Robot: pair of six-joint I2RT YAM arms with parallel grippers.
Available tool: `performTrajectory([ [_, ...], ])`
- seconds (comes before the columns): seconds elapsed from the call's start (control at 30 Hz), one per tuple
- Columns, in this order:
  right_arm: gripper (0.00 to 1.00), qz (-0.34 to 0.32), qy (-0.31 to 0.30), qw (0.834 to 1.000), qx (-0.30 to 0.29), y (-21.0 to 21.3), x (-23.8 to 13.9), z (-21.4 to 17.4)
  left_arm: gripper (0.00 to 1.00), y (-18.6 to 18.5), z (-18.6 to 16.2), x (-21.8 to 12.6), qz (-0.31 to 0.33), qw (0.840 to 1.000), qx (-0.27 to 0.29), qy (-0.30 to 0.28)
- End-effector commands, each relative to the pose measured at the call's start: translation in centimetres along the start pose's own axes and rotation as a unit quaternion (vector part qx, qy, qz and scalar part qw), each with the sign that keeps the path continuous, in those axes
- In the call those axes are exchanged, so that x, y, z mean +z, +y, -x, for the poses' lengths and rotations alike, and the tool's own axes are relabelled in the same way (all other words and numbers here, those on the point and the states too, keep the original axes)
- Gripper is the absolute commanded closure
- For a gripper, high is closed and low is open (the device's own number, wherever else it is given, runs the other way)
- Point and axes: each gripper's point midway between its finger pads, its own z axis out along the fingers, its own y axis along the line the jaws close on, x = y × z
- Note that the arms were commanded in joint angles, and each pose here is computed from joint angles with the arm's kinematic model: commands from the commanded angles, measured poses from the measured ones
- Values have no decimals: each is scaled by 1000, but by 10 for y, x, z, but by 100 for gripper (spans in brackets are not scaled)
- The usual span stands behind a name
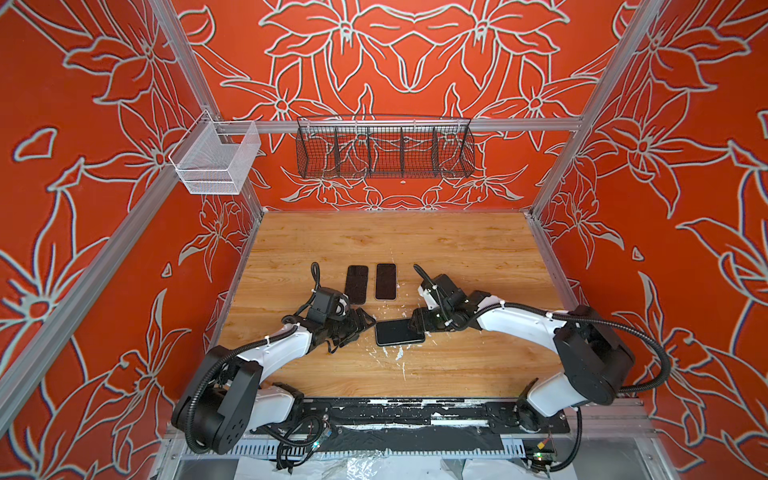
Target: Put the phone into the phone case
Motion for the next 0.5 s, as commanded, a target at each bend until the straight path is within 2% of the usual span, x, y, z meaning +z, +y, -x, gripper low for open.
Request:
performTrajectory([
  [0.0, 34, -21, -8, 1000, -9, -7, -5, 0, 22, -6, 1, 1, 3, 1000, 9, 2],
  [0.17, 34, -29, -5, 1000, -9, -12, -4, -4, 23, -11, -5, 5, 7, 1000, 21, 9],
  [0.33, 34, -26, -4, 1000, -7, -14, -1, -8, 30, -9, -14, 18, 42, 998, 42, 26],
  [0.47, 35, -18, -4, 1000, -9, -11, 1, -7, 38, 1, -14, 25, 81, 996, 34, 35],
])
